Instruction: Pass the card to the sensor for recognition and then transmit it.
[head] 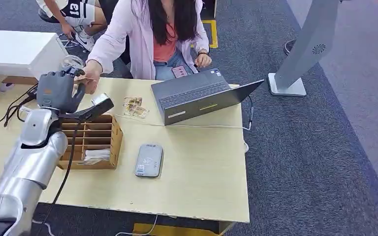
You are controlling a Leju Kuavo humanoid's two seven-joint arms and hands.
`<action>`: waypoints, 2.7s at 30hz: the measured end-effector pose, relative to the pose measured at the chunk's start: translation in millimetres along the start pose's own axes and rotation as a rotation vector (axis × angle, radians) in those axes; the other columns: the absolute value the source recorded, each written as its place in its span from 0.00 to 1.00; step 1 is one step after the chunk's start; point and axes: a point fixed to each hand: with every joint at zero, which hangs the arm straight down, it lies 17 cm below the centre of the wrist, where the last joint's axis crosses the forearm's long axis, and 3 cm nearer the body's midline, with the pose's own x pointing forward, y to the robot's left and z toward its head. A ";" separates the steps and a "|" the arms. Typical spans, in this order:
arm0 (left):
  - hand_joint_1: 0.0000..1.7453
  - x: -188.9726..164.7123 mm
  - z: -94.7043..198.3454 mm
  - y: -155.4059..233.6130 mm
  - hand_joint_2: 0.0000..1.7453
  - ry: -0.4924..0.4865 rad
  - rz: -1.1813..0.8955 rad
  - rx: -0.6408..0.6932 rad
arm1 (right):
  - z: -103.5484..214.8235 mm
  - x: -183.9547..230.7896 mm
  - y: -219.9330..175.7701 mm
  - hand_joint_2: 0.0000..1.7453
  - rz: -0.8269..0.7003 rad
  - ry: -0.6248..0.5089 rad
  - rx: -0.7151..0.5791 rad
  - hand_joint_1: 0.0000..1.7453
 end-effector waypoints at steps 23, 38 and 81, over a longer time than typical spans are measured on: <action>0.00 44.5 79.2 -35.9 1.00 -0.046 0.156 -0.004 | -0.9 0.0 -5.5 1.00 -0.054 0.005 -0.025 0.00; 0.00 100.8 239.5 -8.7 1.00 -0.090 0.287 0.059 | -1.6 -12.0 -7.2 1.00 -0.162 0.052 -0.042 0.00; 0.00 1.2 249.5 -102.1 1.00 0.176 0.106 -0.260 | -1.3 -9.6 -4.1 1.00 -0.110 0.036 -0.021 0.00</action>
